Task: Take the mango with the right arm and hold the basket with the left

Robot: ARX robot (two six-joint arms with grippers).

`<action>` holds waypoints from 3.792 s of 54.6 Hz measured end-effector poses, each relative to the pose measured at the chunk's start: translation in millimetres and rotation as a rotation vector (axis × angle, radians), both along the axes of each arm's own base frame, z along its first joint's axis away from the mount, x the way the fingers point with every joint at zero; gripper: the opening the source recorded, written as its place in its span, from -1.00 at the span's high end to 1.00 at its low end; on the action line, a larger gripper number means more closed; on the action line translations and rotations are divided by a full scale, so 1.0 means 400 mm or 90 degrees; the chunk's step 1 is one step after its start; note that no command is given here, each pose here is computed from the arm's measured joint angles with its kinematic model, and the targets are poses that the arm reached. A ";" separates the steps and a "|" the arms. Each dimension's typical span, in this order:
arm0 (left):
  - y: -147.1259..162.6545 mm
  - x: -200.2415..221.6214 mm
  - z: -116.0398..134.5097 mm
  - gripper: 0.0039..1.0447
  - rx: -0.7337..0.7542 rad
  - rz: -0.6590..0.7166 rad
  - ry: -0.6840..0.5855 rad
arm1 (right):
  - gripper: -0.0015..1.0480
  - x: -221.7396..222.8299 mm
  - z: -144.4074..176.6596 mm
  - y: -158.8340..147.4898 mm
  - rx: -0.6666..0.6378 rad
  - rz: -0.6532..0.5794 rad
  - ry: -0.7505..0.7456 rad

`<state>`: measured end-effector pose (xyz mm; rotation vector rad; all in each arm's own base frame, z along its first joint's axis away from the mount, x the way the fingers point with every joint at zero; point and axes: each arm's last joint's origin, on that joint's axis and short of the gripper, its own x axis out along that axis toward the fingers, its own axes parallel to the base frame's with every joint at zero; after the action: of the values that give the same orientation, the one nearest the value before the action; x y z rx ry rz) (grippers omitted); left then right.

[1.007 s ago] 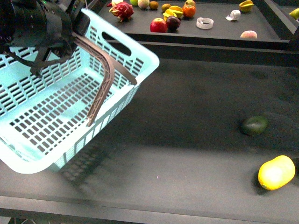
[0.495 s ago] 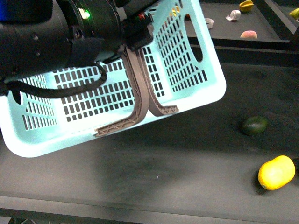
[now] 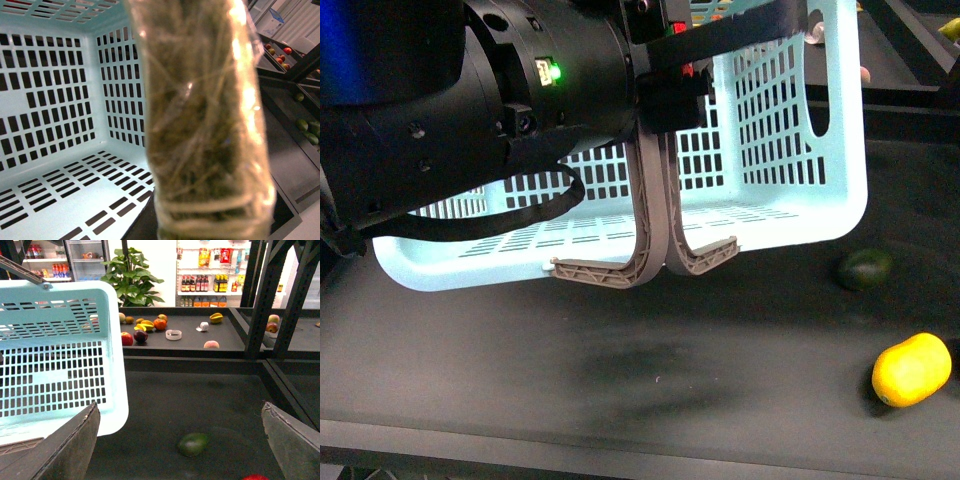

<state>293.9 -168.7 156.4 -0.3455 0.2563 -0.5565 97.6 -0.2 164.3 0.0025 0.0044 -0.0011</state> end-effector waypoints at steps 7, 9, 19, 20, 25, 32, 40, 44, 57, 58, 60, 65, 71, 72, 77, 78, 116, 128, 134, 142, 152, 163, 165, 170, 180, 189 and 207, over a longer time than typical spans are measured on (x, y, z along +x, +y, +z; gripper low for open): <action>0.000 0.003 -0.013 0.92 0.004 0.001 0.008 | -0.84 0.000 0.000 0.000 0.000 0.000 0.000; 0.000 0.003 -0.015 0.92 0.005 0.002 0.009 | -0.84 0.000 0.000 0.000 0.000 0.000 0.000; 0.000 0.003 -0.014 0.92 0.007 -0.002 0.003 | -0.84 0.000 0.000 0.000 0.000 0.000 0.000; 0.000 0.003 -0.014 0.92 0.008 -0.001 0.004 | -0.84 0.000 0.000 0.000 0.000 0.000 0.000; 0.003 0.004 -0.018 0.92 0.016 0.012 0.016 | -0.84 0.000 0.000 0.000 0.000 0.000 0.000; 0.004 0.003 -0.019 0.92 0.016 0.015 0.020 | -0.84 0.000 0.000 0.000 0.000 0.000 0.000; 0.008 0.005 -0.016 0.92 0.016 0.025 0.018 | -0.84 0.000 0.000 0.000 0.000 0.000 0.000; 0.010 0.007 -0.015 0.92 0.016 0.028 0.017 | -0.84 0.000 0.000 0.000 0.000 0.000 0.000; 0.011 0.007 -0.015 0.92 0.016 0.028 0.017 | -0.84 0.000 0.000 0.000 0.000 0.000 0.000; 0.011 0.007 -0.015 0.92 0.015 0.027 0.017 | -0.84 0.000 0.000 0.000 0.000 0.000 0.000; 0.011 0.007 -0.015 0.92 0.016 0.026 0.017 | -0.84 0.000 0.000 0.000 0.000 0.000 0.000; 0.010 0.007 -0.015 0.92 0.015 0.024 0.017 | -0.84 0.000 0.000 0.000 0.000 0.000 0.000; 0.010 0.007 -0.015 0.92 0.015 0.025 0.017 | -0.84 0.000 0.000 0.000 0.000 0.000 0.000; 0.010 0.007 -0.015 0.92 0.015 0.025 0.017 | -0.84 0.000 0.000 0.000 0.000 0.000 0.000; 0.011 0.007 -0.015 0.92 0.015 0.026 0.017 | -0.84 0.000 0.000 0.000 0.000 0.000 0.000; 0.011 0.007 -0.015 0.92 0.015 0.026 0.017 | -0.84 0.000 0.000 0.000 0.000 0.000 0.000; 0.011 0.007 -0.014 0.92 0.015 0.026 0.017 | -0.84 0.170 -0.046 -0.050 0.031 -0.008 0.155; 0.011 0.007 -0.014 0.92 0.016 0.027 0.016 | -0.84 0.247 -0.110 -0.083 -0.008 0.014 0.241; 0.011 0.007 -0.014 0.92 0.015 0.027 0.017 | -0.84 0.274 -0.145 -0.090 -0.025 0.044 0.290; 0.011 0.007 -0.014 0.92 0.015 0.026 0.017 | -0.84 0.316 -0.198 -0.095 -0.075 0.101 0.354; 0.011 0.007 -0.014 0.92 0.015 0.026 0.017 | -0.84 0.366 -0.250 -0.101 -0.142 0.164 0.414; 0.011 0.007 -0.014 0.92 0.016 0.027 0.016 | -0.84 0.420 -0.313 -0.111 -0.267 0.233 0.464; 0.011 0.007 -0.014 0.92 0.015 0.027 0.017 | -0.84 0.431 -0.334 -0.114 -0.318 0.258 0.477; 0.011 0.007 -0.014 0.92 0.015 0.026 0.017 | -0.84 0.447 -0.379 -0.124 -0.412 0.307 0.512; 0.011 0.007 -0.014 0.92 0.015 0.026 0.017 | -0.84 0.467 -0.440 -0.149 -0.552 0.387 0.561; 0.011 0.007 -0.014 0.92 0.015 0.026 0.017 | -0.84 0.489 -0.464 -0.166 -0.603 0.415 0.572; 0.011 0.007 -0.014 0.92 0.015 0.026 0.017 | -0.84 0.523 -0.521 -0.196 -0.705 0.476 0.614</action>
<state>296.6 -164.5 150.7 -0.3339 0.2801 -0.5081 306.9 -78.7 -44.2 -1.1078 0.9677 0.7437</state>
